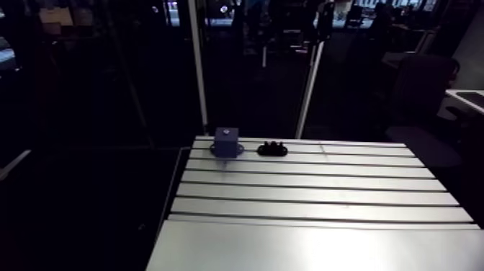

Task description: Pick up the M10 bolt and insert it into the hole until fully seated.

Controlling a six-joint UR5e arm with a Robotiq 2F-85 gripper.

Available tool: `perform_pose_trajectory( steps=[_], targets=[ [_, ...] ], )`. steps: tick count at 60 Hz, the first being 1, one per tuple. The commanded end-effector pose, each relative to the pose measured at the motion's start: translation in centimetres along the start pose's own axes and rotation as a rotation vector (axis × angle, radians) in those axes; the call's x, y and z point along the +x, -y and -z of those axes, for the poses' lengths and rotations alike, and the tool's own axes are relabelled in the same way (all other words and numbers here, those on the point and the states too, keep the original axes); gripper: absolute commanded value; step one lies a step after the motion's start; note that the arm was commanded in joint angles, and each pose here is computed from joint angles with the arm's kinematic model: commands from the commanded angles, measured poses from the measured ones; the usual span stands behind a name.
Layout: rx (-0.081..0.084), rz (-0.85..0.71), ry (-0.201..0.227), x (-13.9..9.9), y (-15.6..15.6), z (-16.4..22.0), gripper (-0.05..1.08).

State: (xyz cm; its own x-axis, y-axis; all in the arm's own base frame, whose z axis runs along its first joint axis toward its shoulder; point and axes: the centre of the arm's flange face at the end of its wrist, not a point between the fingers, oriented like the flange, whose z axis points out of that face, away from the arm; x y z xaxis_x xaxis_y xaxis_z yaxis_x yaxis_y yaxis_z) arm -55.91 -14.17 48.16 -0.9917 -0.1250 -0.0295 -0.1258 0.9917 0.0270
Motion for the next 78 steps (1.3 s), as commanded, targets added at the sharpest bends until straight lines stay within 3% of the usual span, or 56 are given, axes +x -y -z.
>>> perform_pose_trajectory(
  steps=[1, 27, 35, 55, 78],
  targets=[
    [0.013, -0.008, -0.012, -0.6, -0.4, 1.1, 0.01],
    [0.013, -0.014, 0.002, -0.8, -0.4, 1.1, 0.01],
    [0.009, -0.013, -0.018, -0.6, -0.5, 2.2, 0.01],
    [0.009, -0.015, -0.02, -0.5, -0.6, 2.5, 0.01],
    [0.018, -0.008, -0.018, -1.0, -0.3, 2.2, 0.01]
  ],
)
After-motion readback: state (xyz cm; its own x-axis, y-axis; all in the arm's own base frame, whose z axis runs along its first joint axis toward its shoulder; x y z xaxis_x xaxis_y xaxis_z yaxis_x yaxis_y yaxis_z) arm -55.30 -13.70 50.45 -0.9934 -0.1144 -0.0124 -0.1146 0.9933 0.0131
